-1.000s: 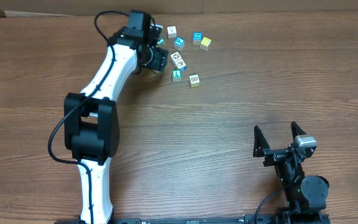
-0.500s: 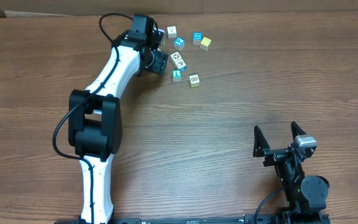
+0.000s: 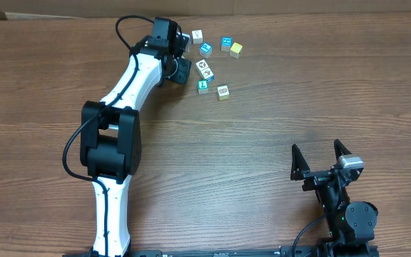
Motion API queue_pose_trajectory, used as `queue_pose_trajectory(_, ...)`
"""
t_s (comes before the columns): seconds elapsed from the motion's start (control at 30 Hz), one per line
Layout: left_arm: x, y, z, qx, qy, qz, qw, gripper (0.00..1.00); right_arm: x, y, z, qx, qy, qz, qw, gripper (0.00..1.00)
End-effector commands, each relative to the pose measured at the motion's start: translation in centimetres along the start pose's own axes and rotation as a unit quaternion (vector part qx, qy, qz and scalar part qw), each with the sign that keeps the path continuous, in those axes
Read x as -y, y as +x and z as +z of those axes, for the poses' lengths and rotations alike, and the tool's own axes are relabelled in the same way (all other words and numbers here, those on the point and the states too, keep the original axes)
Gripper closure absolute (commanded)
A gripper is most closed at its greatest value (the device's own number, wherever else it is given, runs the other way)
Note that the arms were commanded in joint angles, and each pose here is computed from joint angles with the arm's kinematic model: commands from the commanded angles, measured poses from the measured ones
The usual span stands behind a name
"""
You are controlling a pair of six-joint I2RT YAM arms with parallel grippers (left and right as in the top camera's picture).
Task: Form a horizontal line
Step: 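Lower the left gripper and close it on the pretzel-picture block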
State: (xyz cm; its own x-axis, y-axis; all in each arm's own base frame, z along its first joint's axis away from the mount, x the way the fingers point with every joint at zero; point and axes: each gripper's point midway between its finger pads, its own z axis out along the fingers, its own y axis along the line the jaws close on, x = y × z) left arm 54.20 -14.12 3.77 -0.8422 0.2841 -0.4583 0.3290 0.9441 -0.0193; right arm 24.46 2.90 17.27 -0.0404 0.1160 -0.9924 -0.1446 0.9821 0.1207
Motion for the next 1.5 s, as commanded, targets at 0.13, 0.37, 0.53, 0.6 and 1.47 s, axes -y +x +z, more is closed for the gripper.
queue_pose_trajectory(0.13, 0.3, 0.5, 0.9, -0.007, -0.002, 0.008, 1.0, 0.42, 0.0, 0.1, 0.0, 0.003, -0.002, -0.003, 1.0, 0.0)
queue_pose_trajectory(0.37, 0.6, 1.5, 2.3, -0.021, 0.0, 0.008, 1.0, 0.44, 0.0, 0.1, 0.0, 0.003, -0.002, -0.003, 1.0, 0.0)
queue_pose_trajectory(0.53, 0.6, 1.8, 2.7, -0.026, 0.0, 0.007, 1.0, 0.44, 0.0, 0.1, 0.0, 0.003, -0.002, -0.003, 1.0, 0.0)
queue_pose_trajectory(0.6, 0.6, 1.8, 2.7, -0.025, 0.0, 0.006, 1.0, 0.46, 0.0, 0.1, 0.0, 0.003, -0.002, -0.003, 1.0, 0.0)
queue_pose_trajectory(1.47, 0.6, -0.6, 0.5, 0.014, -0.003, -0.019, 1.0, 0.62, 0.0, 0.1, 0.0, 0.003, -0.002, -0.003, 1.0, 0.0)
